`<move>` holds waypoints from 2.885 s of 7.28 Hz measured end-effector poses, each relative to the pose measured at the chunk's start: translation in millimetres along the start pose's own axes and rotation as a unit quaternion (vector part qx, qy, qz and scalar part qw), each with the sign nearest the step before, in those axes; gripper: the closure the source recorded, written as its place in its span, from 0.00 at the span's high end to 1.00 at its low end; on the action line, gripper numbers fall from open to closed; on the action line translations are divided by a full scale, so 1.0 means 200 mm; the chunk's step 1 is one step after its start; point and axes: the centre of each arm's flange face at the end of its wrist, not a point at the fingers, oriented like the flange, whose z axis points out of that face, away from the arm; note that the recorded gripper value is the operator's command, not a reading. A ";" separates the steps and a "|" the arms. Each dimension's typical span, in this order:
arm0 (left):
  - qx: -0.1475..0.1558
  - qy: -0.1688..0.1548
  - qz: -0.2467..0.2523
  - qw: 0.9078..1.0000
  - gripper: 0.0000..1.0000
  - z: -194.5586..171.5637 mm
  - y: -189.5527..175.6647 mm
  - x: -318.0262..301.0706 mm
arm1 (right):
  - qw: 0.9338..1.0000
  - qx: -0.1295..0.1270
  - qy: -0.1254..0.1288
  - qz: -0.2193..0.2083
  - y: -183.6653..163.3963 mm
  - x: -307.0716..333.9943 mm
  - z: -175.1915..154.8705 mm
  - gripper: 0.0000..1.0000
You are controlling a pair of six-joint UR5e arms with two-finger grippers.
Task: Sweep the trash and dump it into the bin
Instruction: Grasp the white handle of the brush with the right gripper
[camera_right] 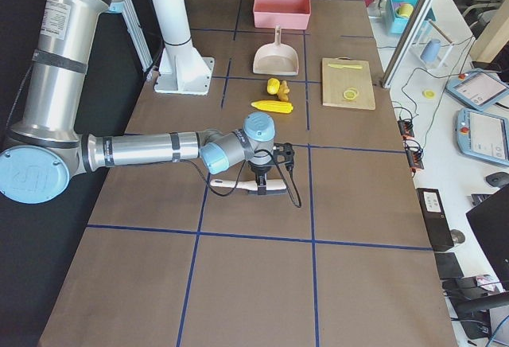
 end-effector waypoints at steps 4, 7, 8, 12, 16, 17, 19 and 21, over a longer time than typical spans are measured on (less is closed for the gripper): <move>-0.001 0.000 0.000 1.000 1.00 0.00 0.00 0.00 | 1.000 -0.023 0.016 -0.012 0.19 -0.05 0.17 1.00; 0.000 0.000 0.000 1.000 1.00 0.00 0.00 0.00 | 0.998 -0.046 0.027 -0.024 0.26 -0.08 0.26 0.84; -0.001 0.000 0.000 1.000 1.00 0.00 0.00 0.00 | 0.998 -0.051 0.031 -0.028 0.28 -0.08 0.30 0.52; -0.001 0.000 0.000 1.000 1.00 0.00 0.00 0.00 | 0.997 -0.057 0.036 -0.029 0.30 -0.07 0.32 0.00; 0.003 -0.001 0.004 1.000 1.00 -0.01 -0.02 0.02 | 0.997 -0.057 0.037 -0.028 0.29 -0.07 0.32 0.00; 0.004 -0.002 0.007 1.000 1.00 -0.02 -0.03 0.03 | 0.997 -0.056 0.038 -0.028 0.29 -0.07 0.32 0.00; 0.014 -0.008 0.028 0.999 1.00 -0.05 -0.14 0.09 | 0.997 -0.056 0.038 -0.028 0.29 -0.07 0.32 0.00; 0.041 -0.014 0.059 0.997 1.00 -0.11 -0.26 0.15 | 0.997 -0.056 0.039 -0.028 0.29 -0.07 0.32 0.00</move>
